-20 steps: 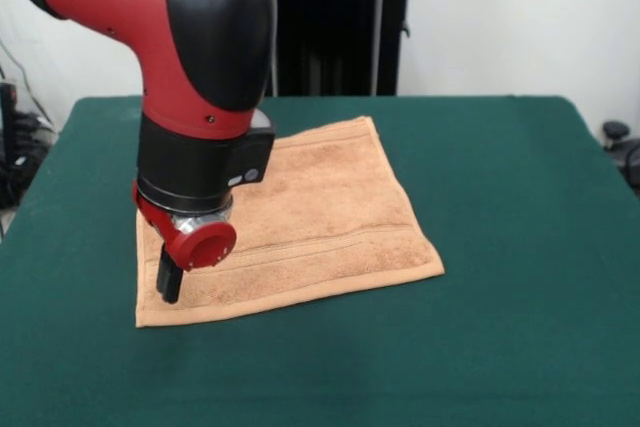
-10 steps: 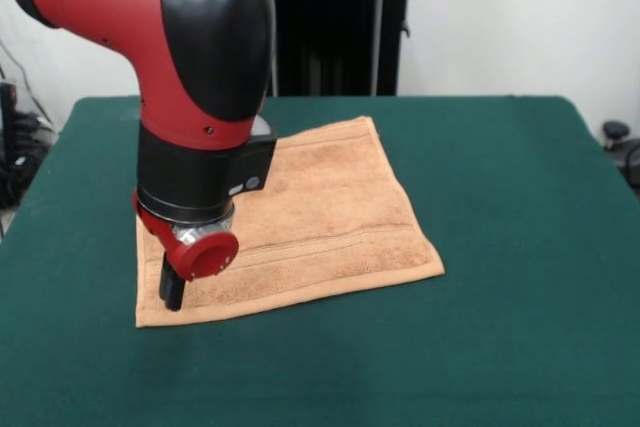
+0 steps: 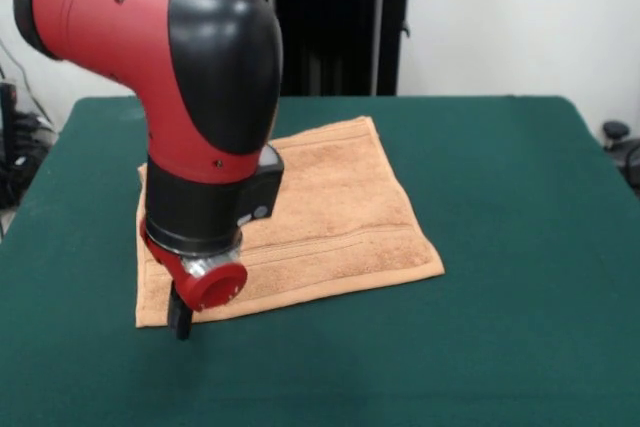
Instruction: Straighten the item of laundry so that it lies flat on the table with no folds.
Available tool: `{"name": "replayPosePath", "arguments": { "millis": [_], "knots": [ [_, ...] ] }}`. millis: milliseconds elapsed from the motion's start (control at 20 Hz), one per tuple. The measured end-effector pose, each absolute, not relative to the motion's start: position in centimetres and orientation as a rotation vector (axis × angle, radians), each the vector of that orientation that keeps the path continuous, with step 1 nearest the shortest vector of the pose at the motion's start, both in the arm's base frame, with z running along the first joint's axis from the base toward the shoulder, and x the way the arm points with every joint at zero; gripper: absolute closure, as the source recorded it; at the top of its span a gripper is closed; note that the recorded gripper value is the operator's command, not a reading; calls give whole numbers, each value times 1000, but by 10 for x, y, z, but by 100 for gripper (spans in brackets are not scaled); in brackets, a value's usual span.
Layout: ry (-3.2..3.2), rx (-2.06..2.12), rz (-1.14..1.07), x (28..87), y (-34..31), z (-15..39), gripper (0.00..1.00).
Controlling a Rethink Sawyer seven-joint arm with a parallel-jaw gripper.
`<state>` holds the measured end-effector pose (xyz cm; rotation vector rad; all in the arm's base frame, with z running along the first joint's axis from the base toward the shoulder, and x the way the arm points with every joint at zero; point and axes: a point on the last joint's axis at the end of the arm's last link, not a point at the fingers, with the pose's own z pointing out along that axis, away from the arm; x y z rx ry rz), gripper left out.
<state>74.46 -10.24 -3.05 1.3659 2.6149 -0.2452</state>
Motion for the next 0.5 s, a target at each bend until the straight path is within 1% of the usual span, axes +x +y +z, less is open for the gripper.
{"name": "replayPosePath", "arguments": {
  "millis": [300,500],
  "knots": [
    [2634,1364,-253,740,-100,-46,100],
    [2631,1375,-255,738,-107,-34,100]
  ]
}}
